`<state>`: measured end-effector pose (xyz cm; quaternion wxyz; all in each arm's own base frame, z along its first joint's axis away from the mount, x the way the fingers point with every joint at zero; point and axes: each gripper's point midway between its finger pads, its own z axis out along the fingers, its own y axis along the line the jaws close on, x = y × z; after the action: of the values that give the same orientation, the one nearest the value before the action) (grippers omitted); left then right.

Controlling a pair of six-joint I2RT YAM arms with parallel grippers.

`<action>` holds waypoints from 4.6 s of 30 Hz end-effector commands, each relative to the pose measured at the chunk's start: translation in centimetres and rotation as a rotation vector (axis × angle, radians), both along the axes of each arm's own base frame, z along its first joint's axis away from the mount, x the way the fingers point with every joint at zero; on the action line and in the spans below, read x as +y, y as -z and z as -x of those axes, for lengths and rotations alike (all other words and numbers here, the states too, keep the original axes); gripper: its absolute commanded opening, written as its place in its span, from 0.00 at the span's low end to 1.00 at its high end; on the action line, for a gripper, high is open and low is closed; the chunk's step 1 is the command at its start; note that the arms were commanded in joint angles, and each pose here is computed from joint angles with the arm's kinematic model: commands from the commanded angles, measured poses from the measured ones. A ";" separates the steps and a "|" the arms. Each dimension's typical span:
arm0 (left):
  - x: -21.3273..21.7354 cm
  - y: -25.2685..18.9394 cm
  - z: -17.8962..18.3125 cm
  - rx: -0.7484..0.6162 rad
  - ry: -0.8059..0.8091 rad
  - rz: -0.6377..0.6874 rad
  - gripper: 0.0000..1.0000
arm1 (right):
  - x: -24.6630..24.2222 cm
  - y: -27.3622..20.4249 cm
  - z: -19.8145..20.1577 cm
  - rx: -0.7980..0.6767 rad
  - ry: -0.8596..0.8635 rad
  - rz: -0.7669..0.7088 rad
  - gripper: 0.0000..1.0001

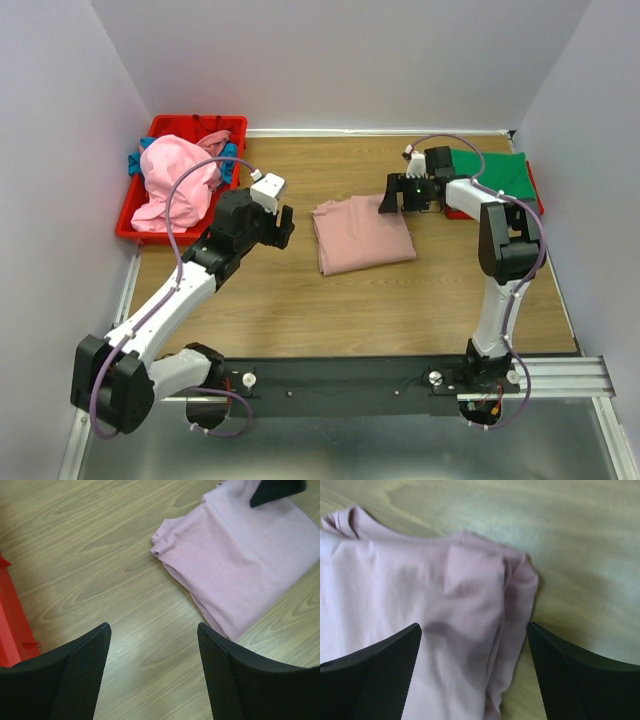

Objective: Fold and stack the t-shirts
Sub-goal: Neatly place the folded tshirt to the corner

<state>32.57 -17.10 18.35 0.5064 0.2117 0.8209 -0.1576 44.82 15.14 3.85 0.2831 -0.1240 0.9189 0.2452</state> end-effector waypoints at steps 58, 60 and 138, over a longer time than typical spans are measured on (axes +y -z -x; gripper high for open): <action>0.2 -7.1 2.3 -0.231 0.049 0.116 0.77 | -11.1 -19.2 -6.5 -0.219 0.075 -0.001 0.00; 0.2 -7.2 2.3 -0.235 0.048 0.116 0.77 | -11.5 -20.2 -6.7 -0.247 0.085 0.025 0.00; 0.0 -6.3 2.1 -0.215 0.056 0.103 0.77 | -26.7 -21.0 -11.4 -0.404 0.330 0.587 0.00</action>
<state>30.63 -16.66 25.03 0.5996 0.2119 0.7500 -0.1820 54.43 -8.91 24.35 0.4255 -0.1063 0.8976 -0.0446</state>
